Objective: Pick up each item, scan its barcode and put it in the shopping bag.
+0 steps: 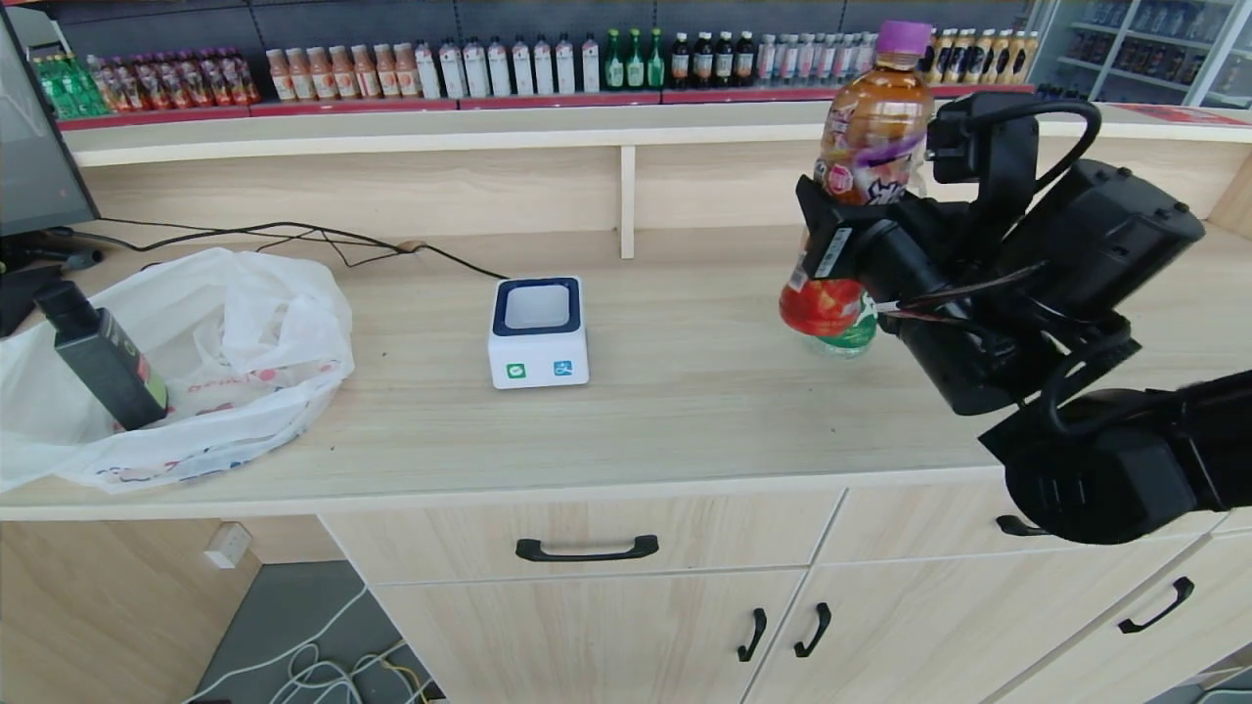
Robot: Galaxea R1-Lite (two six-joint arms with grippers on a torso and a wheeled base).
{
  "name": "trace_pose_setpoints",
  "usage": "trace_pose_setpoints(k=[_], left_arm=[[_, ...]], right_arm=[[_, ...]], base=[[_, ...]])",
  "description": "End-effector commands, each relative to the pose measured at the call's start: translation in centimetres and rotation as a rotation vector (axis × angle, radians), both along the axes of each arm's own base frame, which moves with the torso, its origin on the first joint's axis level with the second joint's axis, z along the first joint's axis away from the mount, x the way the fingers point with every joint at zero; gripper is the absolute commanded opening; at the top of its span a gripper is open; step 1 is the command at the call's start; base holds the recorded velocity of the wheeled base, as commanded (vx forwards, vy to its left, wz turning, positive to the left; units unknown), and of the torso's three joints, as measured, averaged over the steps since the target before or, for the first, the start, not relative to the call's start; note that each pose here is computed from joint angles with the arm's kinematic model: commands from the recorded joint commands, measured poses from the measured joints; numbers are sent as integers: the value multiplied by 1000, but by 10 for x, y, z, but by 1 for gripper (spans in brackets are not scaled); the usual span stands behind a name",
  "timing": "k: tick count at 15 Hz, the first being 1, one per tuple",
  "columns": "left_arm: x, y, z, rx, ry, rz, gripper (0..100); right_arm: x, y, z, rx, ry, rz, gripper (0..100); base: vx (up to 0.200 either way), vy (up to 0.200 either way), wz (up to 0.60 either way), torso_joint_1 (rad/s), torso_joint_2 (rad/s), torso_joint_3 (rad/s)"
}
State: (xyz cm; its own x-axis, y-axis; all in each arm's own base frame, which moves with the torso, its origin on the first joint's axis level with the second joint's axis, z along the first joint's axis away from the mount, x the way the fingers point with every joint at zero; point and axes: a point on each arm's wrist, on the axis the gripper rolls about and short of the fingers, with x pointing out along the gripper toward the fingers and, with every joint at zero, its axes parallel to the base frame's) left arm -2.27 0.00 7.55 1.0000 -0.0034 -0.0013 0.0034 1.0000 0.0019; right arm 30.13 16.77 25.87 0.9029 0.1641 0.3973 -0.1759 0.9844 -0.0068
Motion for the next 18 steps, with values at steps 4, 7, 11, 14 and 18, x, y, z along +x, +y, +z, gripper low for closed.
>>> trace_pose_setpoints(k=[4, 7, 11, 14, 18], left_arm=[[0, 0, 0, 0, 0, 0, 100], [0, 0, 0, 1, 0, 0, 100], [0, 0, 0, 1, 0, 0, 100], [0, 0, 0, 0, 0, 0, 100], [0, 0, 0, 0, 0, 0, 100]], right_arm=[[-72, -31, 9, -8, 1, 40, 0], [-81, -33, 5, 12, 14, 68, 0], [-91, -32, -8, 70, 63, 146, 0], [-96, -33, -4, 107, 47, 249, 0], [-106, -36, -7, 156, 75, 407, 0]], base=[[0, 0, 0, 0, 0, 0], [0, 0, 0, 0, 0, 0], [0, 0, 0, 0, 0, 0], [0, 0, 0, 0, 0, 0], [0, 0, 0, 0, 0, 0]])
